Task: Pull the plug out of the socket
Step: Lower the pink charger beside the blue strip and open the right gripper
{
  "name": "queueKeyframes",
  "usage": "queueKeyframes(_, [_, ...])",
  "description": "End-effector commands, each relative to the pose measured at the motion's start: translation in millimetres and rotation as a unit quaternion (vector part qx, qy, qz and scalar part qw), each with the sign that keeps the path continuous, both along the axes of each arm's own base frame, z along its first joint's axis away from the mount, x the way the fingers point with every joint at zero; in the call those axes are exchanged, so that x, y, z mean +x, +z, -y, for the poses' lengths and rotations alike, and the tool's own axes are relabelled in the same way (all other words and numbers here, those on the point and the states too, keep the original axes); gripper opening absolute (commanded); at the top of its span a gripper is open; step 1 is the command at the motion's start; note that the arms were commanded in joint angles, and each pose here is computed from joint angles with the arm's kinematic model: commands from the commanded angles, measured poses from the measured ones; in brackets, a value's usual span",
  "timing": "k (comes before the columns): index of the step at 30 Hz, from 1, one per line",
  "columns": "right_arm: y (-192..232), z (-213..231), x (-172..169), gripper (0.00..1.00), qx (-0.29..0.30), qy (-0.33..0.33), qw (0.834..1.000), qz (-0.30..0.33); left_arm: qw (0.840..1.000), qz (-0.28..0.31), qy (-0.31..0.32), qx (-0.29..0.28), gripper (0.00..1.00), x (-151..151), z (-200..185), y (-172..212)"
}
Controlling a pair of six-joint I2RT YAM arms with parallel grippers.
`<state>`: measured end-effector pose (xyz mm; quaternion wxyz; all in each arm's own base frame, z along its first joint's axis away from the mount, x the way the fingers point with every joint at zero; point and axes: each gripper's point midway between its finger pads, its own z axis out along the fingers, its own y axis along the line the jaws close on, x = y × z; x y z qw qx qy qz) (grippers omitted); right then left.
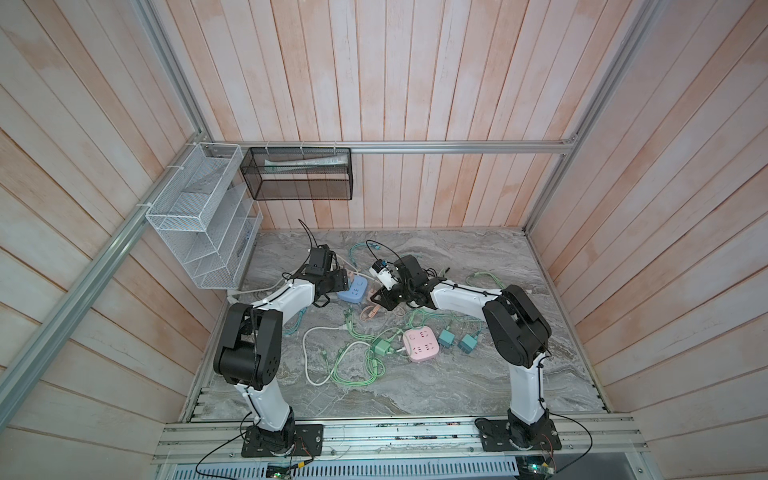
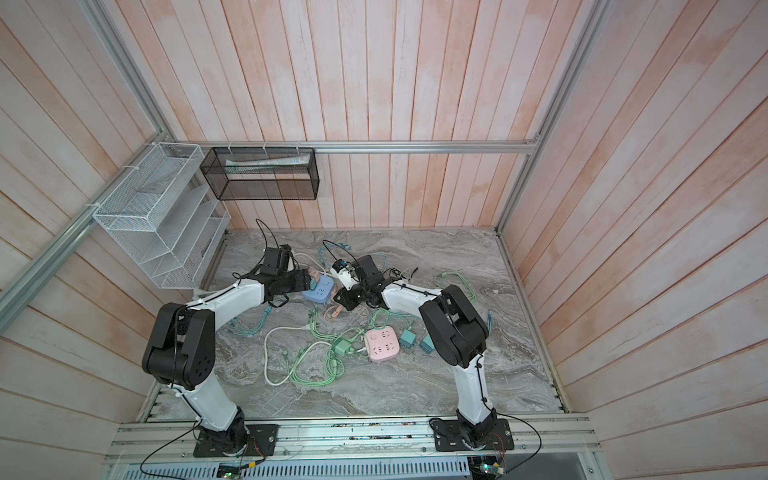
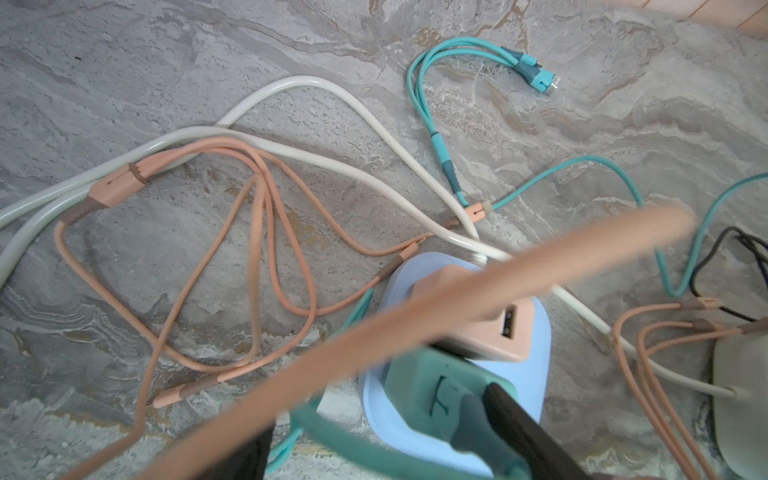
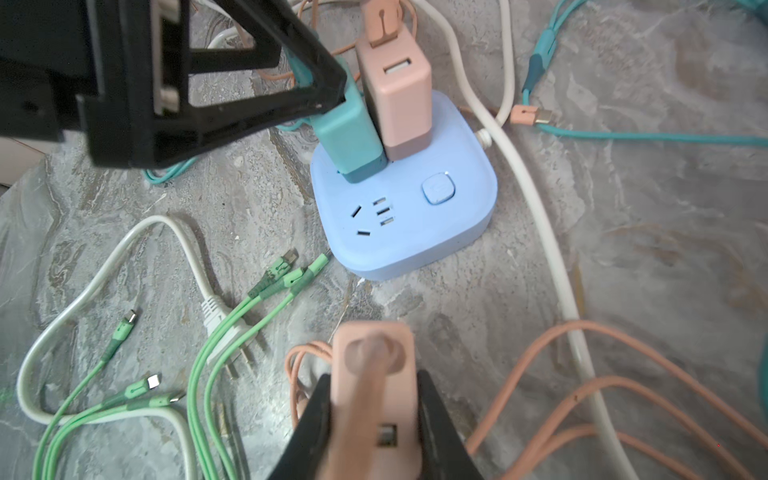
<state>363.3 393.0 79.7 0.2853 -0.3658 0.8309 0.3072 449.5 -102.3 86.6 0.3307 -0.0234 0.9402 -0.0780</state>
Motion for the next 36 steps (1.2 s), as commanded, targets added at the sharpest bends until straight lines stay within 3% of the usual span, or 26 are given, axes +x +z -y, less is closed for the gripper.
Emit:
queueKeyframes(1, [-0.6, 1.4, -7.0, 0.01, -0.002, 0.001, 0.999, -0.032, 0.991, -0.121, 0.016, 0.056, 0.80, -50.4, -28.1, -57.6])
queueKeyframes(17, [-16.7, 2.6, 11.7, 0.16, -0.012, -0.017, 0.998, -0.064, 0.994, -0.104, 0.003, 0.043, 0.80, -48.2, -18.4, -47.7])
queueKeyframes(21, [-21.0, 2.9, 12.4, 0.30, -0.021, -0.017, 0.997, -0.069, 0.995, -0.093, -0.008, 0.042, 0.81, -44.8, -11.3, -42.3])
queueKeyframes(28, [-16.2, 7.8, 19.5, 0.43, -0.032, -0.029, 0.998, -0.053, 0.996, -0.070, -0.015, 0.044, 0.82, -38.5, -5.9, -27.2])
queueKeyframes(36, [-7.1, 13.7, 28.9, 0.46, -0.048, -0.045, 0.997, -0.035, 0.997, -0.055, -0.014, 0.052, 0.83, -38.6, -7.3, -17.4])
